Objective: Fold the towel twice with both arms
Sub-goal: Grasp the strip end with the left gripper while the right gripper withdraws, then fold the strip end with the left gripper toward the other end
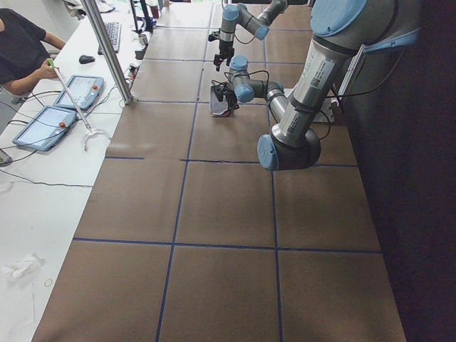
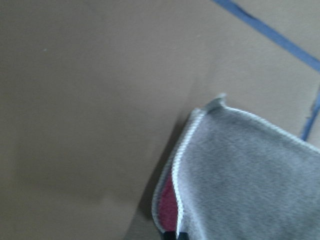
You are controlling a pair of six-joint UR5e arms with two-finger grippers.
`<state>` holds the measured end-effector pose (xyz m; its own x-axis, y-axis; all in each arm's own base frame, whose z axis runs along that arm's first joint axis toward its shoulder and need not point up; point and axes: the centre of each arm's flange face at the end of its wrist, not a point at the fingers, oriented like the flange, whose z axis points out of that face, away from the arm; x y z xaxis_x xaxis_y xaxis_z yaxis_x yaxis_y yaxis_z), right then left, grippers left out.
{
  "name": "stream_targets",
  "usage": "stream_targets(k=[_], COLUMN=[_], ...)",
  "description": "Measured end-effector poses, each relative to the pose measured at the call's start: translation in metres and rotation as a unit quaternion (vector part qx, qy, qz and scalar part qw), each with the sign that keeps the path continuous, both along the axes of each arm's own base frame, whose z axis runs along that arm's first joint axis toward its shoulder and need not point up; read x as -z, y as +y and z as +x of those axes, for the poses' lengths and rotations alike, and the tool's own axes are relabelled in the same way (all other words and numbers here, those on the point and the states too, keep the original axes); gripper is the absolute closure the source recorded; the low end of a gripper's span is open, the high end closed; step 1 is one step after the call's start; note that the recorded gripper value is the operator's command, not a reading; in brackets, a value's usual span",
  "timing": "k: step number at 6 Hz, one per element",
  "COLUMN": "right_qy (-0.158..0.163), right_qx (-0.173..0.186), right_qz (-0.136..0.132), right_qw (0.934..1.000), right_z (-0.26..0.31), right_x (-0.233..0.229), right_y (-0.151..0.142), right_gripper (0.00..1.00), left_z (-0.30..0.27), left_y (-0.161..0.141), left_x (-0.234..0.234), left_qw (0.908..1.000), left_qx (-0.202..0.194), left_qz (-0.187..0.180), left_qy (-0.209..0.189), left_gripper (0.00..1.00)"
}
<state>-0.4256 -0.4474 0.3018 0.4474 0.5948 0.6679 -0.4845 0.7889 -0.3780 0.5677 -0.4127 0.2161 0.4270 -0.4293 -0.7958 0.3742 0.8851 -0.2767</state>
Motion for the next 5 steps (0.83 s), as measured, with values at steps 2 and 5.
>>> stream_targets(k=[2, 5], right_qy=[0.005, 0.016], right_qx=[0.022, 0.032], right_qz=[0.008, 0.009], right_qw=[0.9997, 0.9993], right_z=[0.065, 0.108], right_x=[-0.031, -0.064], right_y=[-0.006, -0.008], right_gripper=[0.0, 0.0], left_z=[0.009, 0.08], left_y=[-0.01, 0.002], left_x=[0.05, 0.122], left_qw=[0.9993, 0.9976], left_qx=[0.001, 0.016], left_qz=[0.029, 0.064], left_qy=[0.022, 0.021], left_gripper=[1.0, 0.98])
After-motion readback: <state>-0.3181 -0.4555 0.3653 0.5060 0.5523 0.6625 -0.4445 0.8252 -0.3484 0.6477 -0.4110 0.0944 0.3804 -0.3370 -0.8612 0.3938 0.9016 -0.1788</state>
